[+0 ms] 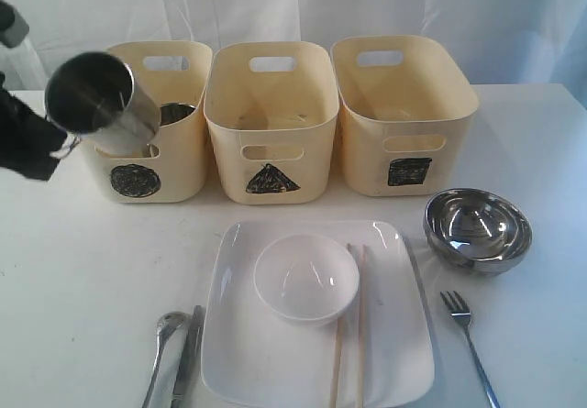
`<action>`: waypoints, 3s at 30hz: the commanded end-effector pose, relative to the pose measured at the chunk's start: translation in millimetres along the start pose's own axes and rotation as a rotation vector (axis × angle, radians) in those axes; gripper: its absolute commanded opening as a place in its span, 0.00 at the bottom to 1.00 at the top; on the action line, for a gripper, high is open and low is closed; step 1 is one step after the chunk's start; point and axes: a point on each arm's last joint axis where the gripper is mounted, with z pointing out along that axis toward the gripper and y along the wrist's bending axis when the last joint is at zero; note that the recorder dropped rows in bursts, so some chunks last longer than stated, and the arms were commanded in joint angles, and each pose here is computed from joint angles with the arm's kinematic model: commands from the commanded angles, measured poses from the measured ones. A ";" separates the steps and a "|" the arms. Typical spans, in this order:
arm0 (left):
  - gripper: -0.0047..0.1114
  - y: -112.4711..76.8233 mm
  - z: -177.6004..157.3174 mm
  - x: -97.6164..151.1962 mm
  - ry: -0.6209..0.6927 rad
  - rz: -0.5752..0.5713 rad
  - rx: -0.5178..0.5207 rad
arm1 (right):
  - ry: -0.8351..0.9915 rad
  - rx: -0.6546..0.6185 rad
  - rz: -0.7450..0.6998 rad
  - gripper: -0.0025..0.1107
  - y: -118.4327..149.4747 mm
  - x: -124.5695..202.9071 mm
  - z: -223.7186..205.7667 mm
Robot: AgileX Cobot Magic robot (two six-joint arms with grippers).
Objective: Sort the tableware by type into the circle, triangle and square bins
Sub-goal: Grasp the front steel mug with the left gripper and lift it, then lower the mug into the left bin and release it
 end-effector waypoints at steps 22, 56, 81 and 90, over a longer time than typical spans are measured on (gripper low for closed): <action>0.04 113.1 155.7 -115.6 0.065 -0.258 -0.104 | -0.010 0.009 -0.003 0.02 -0.6 -0.2 -0.3; 0.16 124.9 201.0 -105.5 0.191 -0.315 -0.134 | -0.010 0.009 -0.003 0.02 -0.6 -0.2 -0.3; 0.39 89.4 102.6 -147.9 0.113 -0.246 0.144 | -0.010 0.009 -0.003 0.02 -0.6 -0.2 -0.3; 0.39 42.1 36.9 -156.6 0.189 -0.193 0.423 | -0.010 0.009 -0.003 0.02 -0.6 -0.2 -0.3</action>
